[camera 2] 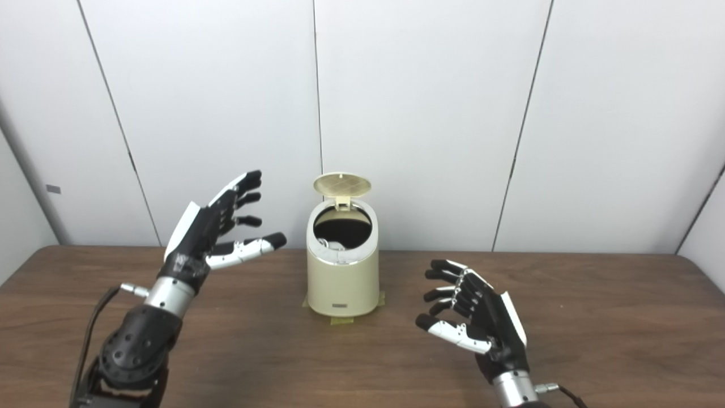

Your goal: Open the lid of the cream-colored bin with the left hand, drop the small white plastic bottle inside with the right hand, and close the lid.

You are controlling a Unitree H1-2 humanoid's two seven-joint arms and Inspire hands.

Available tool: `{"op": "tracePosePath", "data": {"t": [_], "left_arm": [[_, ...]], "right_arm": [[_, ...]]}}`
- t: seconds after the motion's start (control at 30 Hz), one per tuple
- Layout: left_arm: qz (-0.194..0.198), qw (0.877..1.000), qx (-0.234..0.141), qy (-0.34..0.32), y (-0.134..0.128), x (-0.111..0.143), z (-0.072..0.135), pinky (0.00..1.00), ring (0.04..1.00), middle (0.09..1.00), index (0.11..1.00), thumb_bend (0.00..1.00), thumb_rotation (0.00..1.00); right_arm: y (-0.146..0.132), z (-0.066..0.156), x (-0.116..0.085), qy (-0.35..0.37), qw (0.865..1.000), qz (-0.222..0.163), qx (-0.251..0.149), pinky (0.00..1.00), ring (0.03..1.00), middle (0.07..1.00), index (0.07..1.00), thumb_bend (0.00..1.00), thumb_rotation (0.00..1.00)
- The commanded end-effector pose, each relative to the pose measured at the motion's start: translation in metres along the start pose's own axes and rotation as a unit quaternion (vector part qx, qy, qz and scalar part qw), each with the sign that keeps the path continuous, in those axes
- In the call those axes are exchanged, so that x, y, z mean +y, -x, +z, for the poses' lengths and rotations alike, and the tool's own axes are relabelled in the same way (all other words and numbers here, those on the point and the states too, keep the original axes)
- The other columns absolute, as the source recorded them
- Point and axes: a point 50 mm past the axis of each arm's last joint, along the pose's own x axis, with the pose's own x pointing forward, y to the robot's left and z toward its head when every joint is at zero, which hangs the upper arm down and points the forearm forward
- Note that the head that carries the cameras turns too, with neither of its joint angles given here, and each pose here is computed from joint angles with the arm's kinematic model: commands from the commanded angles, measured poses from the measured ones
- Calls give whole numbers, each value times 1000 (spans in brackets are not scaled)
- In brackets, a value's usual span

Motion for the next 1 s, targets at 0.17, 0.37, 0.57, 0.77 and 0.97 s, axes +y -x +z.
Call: {"op": "tracePosePath", "data": {"t": [0.17, 0.37, 0.57, 0.77, 0.97], "left_arm": [[-21, 996, -39, -76, -64, 10, 43, 888, 983, 998, 998, 952, 346], [-44, 987, -34, -150, -99, 2, 58, 932, 1000, 1000, 1000, 954, 384], [-95, 972, -32, -211, -116, -6, 55, 920, 989, 937, 926, 958, 423], [-150, 956, -33, -248, -119, -16, 50, 821, 945, 911, 867, 994, 402], [-192, 937, -36, -289, -110, -23, 49, 872, 980, 899, 869, 1000, 389]], "right_arm": [[-11, 19, 2, 6, 999, -6, -42, 420, 544, 687, 693, 781, 216], [-11, 19, 3, 9, 999, -14, -38, 453, 580, 688, 688, 789, 231], [-12, 21, 9, 9, 999, -22, -30, 482, 610, 692, 678, 830, 213], [-12, 22, 11, 11, 999, -27, -28, 487, 611, 686, 680, 842, 208], [-13, 22, 11, 12, 999, -28, -29, 491, 617, 686, 682, 829, 216]]}}
